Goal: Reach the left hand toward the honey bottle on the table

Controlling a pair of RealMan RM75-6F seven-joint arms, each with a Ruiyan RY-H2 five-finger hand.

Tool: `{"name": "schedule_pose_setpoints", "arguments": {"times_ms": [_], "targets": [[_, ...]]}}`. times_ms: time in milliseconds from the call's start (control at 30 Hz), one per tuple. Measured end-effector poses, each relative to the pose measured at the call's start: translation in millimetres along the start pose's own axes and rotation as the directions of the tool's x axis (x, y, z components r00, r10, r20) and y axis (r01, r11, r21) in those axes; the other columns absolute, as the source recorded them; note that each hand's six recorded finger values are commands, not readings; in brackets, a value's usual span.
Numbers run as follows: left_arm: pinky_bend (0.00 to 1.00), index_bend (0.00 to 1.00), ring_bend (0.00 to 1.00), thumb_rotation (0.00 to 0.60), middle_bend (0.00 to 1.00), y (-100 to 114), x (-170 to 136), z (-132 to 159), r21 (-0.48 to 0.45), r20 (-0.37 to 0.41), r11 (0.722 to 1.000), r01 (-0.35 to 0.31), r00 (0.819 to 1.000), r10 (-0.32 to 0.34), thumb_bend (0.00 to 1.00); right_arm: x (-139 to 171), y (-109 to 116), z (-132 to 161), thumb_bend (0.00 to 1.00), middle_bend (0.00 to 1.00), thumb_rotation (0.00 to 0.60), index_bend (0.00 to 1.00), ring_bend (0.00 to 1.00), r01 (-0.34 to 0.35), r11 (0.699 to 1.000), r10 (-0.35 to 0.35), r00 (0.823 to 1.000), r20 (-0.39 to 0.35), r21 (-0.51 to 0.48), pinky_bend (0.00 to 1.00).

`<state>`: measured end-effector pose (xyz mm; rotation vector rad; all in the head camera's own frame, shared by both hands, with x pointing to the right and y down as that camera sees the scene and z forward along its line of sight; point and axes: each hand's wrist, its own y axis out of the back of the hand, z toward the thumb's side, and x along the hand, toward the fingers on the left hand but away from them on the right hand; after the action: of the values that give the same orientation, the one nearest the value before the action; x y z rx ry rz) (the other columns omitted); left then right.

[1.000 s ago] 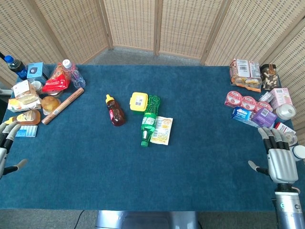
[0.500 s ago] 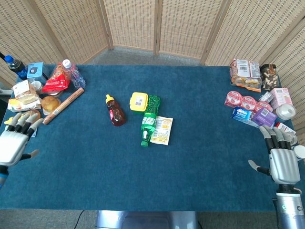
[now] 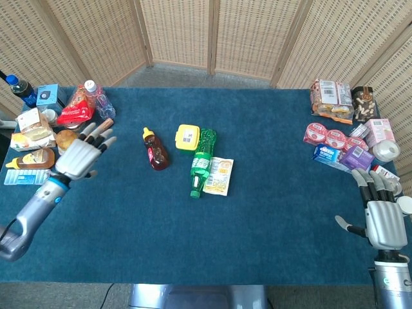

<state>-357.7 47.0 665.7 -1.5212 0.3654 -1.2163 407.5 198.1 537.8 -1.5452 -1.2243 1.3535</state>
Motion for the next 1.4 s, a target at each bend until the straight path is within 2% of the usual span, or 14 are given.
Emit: {"name": "schedule_pose_setpoints", "arguments": {"times_ms": [233, 533, 967, 1067, 1100, 1167, 1233, 1267, 1300, 1400], "targets": [[0.00, 0.13, 0.00, 0.600, 0.00, 0.5, 41.4, 26.6, 0.044, 0.046, 0.999, 0.014, 0.999, -0.016, 0.01, -0.1, 4.1, 0.9, 0.00, 0.00, 0.600, 0.01, 0.00, 0.009, 1.000, -0.009, 1.000, -0.003, -0.018, 0.00], [0.00, 0.13, 0.00, 0.600, 0.00, 2.0, 81.7, 55.2, 0.069, 0.065, 0.997, 0.027, 0.997, -0.031, 0.01, 0.4, 8.3, 0.6, 0.00, 0.00, 0.600, 0.01, 0.00, 0.015, 0.999, -0.016, 1.000, -0.003, -0.035, 0.00], [0.03, 0.12, 0.00, 0.600, 0.00, -0.9, 117.1, 93.3, 0.081, 0.088, 0.995, 0.053, 0.994, -0.060, 0.01, 0.7, 14.8, -1.5, 0.00, 0.00, 0.600, 0.02, 0.00, 0.024, 0.998, -0.024, 1.000, 0.000, -0.053, 0.00], [0.18, 0.16, 0.04, 0.600, 0.02, -2.9, 120.0, 100.1, 0.080, 0.094, 0.995, 0.060, 0.993, -0.068, 0.01, 1.0, 17.1, -1.4, 0.00, 0.00, 0.600, 0.01, 0.00, 0.029, 0.998, -0.030, 1.000, -0.002, -0.056, 0.00], [0.25, 0.21, 0.09, 0.600, 0.06, -3.2, 120.4, 101.1, 0.081, 0.095, 0.995, 0.061, 0.993, -0.069, 0.01, 1.1, 18.0, -1.3, 0.00, 0.00, 0.600, 0.01, 0.00, 0.032, 0.998, -0.032, 0.999, -0.003, -0.056, 0.00], [0.43, 0.32, 0.26, 0.600, 0.21, -3.2, 120.9, 102.9, 0.081, 0.096, 0.995, 0.059, 0.993, -0.067, 0.01, 1.5, 19.0, -0.2, 0.00, 0.00, 0.600, 0.01, 0.00, 0.034, 0.998, -0.034, 0.999, -0.007, -0.061, 0.00], [0.61, 0.46, 0.47, 0.600, 0.43, -2.8, 121.3, 104.3, 0.074, 0.094, 0.996, 0.056, 0.994, -0.063, 0.01, 1.9, 19.5, 1.1, 0.00, 0.00, 0.600, 0.02, 0.00, 0.034, 0.997, -0.035, 0.999, -0.011, -0.064, 0.00], [0.68, 0.52, 0.54, 0.600, 0.52, -2.9, 121.5, 104.8, 0.075, 0.093, 0.996, 0.056, 0.994, -0.063, 0.01, 2.2, 19.6, 1.6, 0.00, 0.00, 0.600, 0.02, 0.00, 0.034, 0.997, -0.035, 0.999, -0.013, -0.065, 0.00], [0.75, 0.58, 0.61, 0.600, 0.61, -2.9, 121.7, 105.3, 0.076, 0.092, 0.996, 0.056, 0.994, -0.063, 0.01, 2.5, 19.6, 2.1, 0.00, 0.00, 0.600, 0.02, 0.00, 0.033, 0.997, -0.034, 0.999, -0.014, -0.065, 0.00], [0.85, 0.71, 0.72, 0.600, 0.76, -3.2, 122.0, 106.6, 0.081, 0.090, 0.995, 0.057, 0.994, -0.064, 0.02, 3.6, 20.0, 4.0, 0.00, 0.00, 0.600, 0.02, 0.00, 0.033, 0.997, -0.035, 0.999, -0.019, -0.069, 0.00]]}}
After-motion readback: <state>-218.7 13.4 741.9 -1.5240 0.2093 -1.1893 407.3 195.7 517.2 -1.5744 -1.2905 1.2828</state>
